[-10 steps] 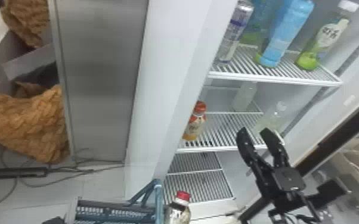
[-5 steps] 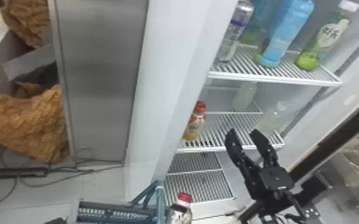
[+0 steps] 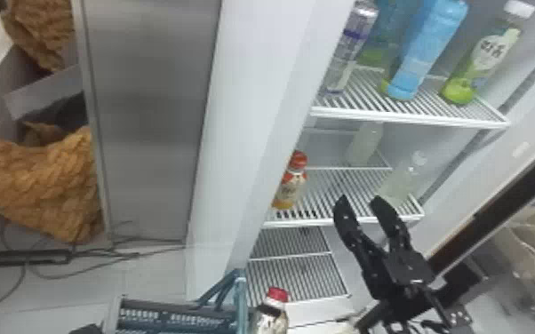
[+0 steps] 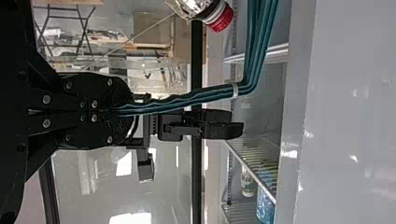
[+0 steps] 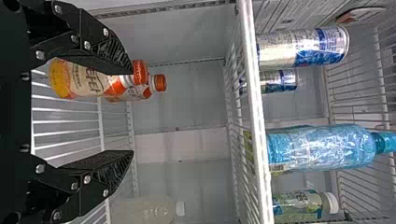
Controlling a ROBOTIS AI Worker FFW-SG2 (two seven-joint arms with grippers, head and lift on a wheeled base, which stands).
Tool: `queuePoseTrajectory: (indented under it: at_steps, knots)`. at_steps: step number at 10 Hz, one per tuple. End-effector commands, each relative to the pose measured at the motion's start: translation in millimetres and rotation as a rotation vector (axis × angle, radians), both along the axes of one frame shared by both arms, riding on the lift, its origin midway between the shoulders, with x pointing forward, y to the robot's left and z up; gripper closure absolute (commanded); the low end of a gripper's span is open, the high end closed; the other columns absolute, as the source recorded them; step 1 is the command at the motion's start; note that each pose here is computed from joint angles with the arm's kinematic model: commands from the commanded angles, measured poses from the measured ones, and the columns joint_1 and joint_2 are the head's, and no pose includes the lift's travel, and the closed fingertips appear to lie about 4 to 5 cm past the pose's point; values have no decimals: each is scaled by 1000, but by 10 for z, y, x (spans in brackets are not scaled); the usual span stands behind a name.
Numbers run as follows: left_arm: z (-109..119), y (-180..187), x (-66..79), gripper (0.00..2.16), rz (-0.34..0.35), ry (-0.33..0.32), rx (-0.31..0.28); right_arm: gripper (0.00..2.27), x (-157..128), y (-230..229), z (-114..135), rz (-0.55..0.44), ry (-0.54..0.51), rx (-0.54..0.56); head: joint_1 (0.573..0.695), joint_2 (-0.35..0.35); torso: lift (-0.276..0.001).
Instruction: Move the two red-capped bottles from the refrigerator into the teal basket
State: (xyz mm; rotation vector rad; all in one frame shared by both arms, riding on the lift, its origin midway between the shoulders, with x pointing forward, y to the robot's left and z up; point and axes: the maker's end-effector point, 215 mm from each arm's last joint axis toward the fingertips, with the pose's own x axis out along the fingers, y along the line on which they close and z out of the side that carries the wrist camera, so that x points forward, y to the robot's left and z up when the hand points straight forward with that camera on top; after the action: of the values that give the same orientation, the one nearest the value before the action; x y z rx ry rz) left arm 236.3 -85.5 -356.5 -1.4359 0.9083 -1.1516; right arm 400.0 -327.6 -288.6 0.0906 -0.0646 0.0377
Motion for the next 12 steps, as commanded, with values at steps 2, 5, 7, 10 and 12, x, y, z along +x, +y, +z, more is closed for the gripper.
queuePoseTrajectory:
  at_steps: [2, 5, 7, 10, 12]
  knots:
    - [2, -21, -8, 1147, -6, 2, -3, 460, 4, 14, -22, 4, 6, 2, 695, -350, -224]
    - [6, -19, 1, 1147, -5, 2, -6, 458, 6, 31, -18, 8, 6, 1, 695, -350, -224]
    - [6, -19, 1, 1147, -5, 2, -6, 456, 8, 41, -18, 10, 6, 3, 695, -350, -224]
    - [5, -12, -1, 1145, -3, 6, -8, 447, 3, 46, -1, 11, 4, 2, 695, -350, -224]
    - [5, -12, -1, 1144, -3, 6, -8, 429, -5, 38, 7, 10, 2, 6, 695, -350, -224]
